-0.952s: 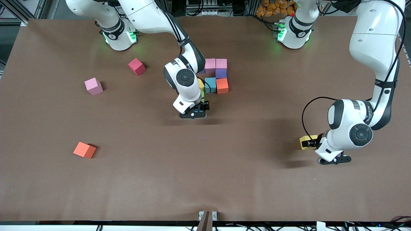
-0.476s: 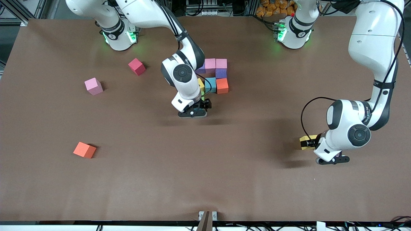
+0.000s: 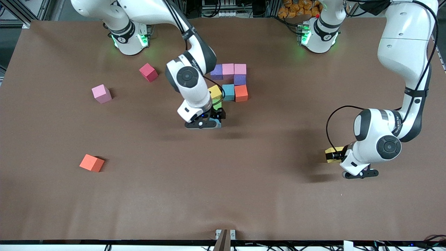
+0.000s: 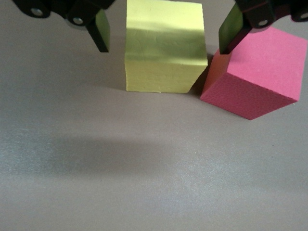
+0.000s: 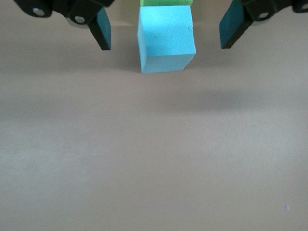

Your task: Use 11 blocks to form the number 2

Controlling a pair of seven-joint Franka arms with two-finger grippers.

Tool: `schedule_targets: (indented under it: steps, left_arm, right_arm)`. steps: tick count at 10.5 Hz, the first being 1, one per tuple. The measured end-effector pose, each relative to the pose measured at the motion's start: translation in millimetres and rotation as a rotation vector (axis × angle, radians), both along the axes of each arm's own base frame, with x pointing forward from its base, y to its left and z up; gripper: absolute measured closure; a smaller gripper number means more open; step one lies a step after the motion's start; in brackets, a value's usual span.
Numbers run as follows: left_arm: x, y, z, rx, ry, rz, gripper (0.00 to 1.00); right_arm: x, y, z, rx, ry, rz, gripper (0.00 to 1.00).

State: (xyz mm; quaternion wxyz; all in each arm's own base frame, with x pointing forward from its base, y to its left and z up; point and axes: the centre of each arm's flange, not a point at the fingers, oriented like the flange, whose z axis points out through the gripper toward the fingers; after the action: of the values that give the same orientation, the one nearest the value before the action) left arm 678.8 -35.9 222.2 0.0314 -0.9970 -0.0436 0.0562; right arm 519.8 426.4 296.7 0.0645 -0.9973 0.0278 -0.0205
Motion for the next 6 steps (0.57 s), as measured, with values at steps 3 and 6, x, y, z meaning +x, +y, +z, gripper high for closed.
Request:
schedule_targets:
  steps: [3,6]
  left_arm:
    - [-1,-1,-6,-0.001,0.008,-0.001,0.0]
    - [-1,-1,-10,-0.002,0.008,-0.001,0.0]
  right_arm:
    - [48,-76,32,0.007,0.018,-0.124,0.0]
    - [91,-157,40,-0.012,0.03,-0.237,0.0]
